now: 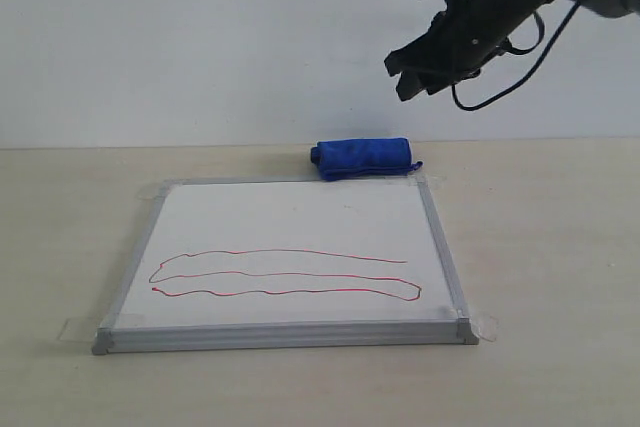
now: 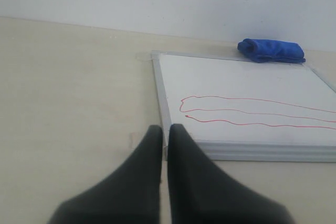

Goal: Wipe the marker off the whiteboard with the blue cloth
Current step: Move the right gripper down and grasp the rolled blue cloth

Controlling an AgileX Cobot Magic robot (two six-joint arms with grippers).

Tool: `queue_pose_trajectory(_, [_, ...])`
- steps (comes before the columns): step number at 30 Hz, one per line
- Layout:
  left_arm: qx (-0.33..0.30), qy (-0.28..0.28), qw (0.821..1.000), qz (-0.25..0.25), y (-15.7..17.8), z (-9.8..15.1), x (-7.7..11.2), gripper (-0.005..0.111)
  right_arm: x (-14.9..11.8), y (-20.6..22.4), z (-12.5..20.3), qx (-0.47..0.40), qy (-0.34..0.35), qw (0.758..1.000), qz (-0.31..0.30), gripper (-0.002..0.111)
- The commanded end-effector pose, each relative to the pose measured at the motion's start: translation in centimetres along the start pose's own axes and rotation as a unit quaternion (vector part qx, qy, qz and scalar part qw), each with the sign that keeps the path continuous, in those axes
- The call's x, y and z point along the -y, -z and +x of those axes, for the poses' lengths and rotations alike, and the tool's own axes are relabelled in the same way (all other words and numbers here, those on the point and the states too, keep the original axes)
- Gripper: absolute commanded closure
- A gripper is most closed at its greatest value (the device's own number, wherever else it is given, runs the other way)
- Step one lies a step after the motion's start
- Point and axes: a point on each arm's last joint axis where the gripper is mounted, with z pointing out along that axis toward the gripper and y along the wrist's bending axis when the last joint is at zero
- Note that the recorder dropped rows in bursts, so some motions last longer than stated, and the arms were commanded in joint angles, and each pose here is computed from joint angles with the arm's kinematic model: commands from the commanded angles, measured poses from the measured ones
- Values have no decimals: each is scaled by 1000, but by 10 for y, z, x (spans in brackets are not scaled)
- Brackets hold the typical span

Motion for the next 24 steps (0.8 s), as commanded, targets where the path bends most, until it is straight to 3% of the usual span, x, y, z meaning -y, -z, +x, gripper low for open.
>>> queue_pose_trajectory(1, [4, 5, 1000, 2, 0, 0, 0, 103, 5, -33, -7, -1, 60, 997, 44, 63])
queue_pose_trajectory(8, [4, 5, 1000, 2, 0, 0, 0, 103, 9, -77, 12, -51, 142, 988, 28, 63])
queue_pose_trajectory(19, [4, 5, 1000, 2, 0, 0, 0, 103, 7, -115, 19, 2, 214, 977, 7, 63])
queue_pose_trajectory(24, [4, 5, 1000, 2, 0, 0, 0, 103, -5, -132, 20, 21, 314, 949, 10, 63])
